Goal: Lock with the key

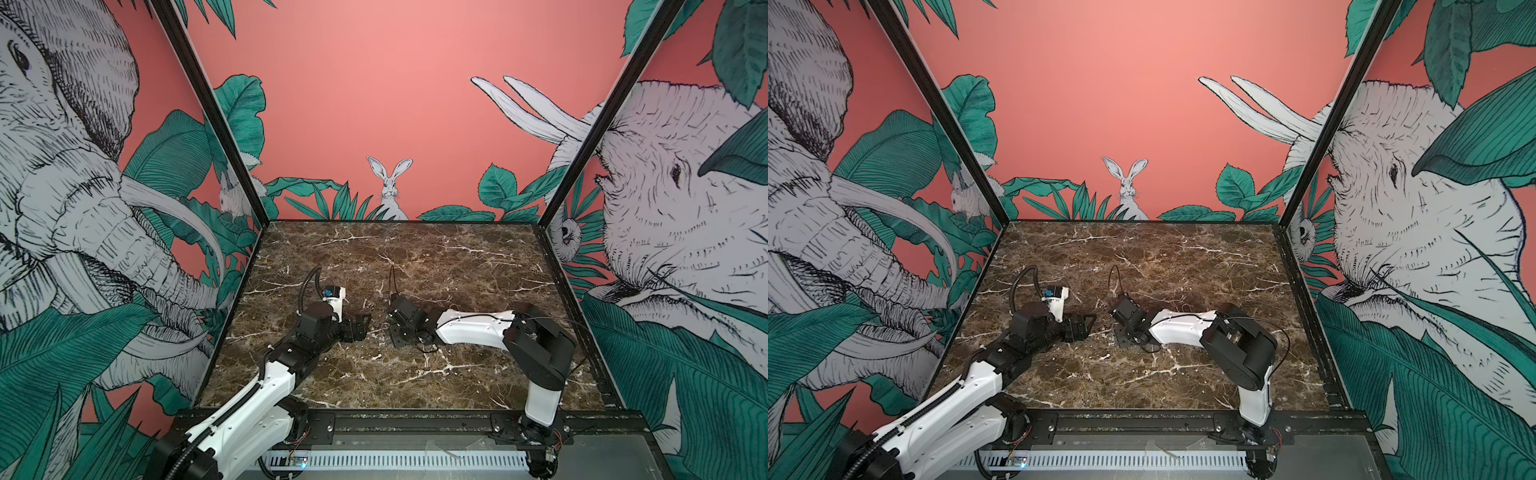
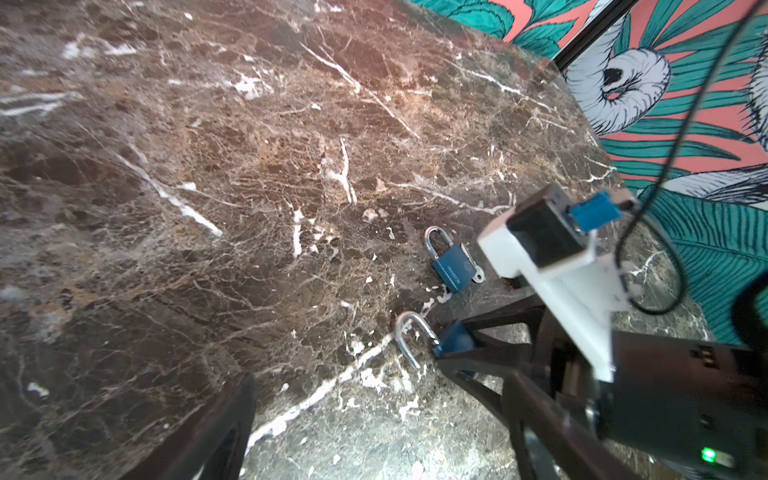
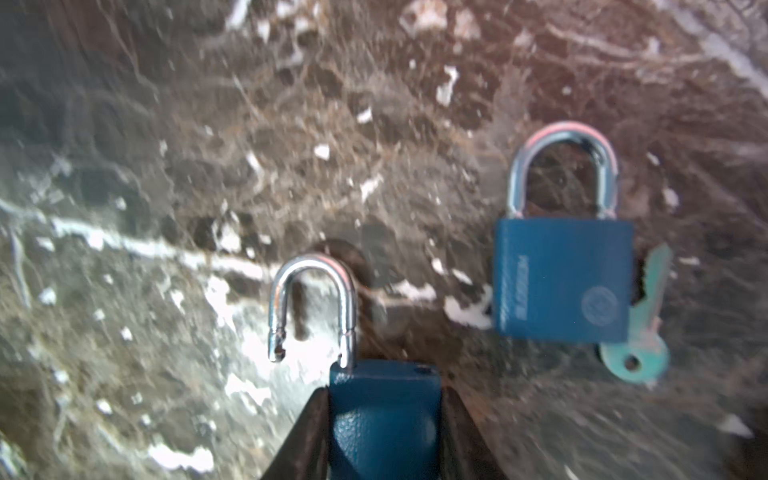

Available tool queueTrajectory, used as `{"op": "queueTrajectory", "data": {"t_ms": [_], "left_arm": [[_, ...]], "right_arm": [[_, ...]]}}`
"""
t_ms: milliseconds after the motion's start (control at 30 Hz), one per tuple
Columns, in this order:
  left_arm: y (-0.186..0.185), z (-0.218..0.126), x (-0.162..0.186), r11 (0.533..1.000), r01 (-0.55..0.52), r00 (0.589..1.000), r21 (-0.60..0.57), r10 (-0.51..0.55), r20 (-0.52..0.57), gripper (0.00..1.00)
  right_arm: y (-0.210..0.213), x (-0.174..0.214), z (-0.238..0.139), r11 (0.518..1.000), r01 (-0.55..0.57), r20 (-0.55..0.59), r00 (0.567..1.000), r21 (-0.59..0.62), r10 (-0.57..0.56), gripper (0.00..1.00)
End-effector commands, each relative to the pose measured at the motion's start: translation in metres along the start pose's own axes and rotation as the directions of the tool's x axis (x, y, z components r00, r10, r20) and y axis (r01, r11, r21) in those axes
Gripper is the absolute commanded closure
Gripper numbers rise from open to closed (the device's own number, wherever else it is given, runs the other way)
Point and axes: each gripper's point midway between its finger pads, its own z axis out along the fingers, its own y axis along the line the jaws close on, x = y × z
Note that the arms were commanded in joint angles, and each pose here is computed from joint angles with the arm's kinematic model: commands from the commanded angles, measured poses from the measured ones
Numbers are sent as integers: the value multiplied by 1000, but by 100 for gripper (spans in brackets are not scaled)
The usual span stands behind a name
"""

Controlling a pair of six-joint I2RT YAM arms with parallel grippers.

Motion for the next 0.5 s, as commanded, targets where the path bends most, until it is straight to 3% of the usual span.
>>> {"op": "queueTrajectory", "data": {"t_ms": [0, 233, 467], "left_arm": [[-22, 2, -14, 994, -25, 1000, 108, 23, 18, 6], [-63, 13, -8, 943, -19, 993, 331, 55, -100, 10], [-82, 18, -4, 895, 24, 987, 446, 49, -151, 19]], "right_arm": [[-5, -10, -31, 993, 120, 36, 992, 16, -120, 100], [2, -20, -68, 974, 224, 126, 968, -31, -218, 100], [2, -32, -94, 970, 240, 194, 954, -28, -230, 100]]}}
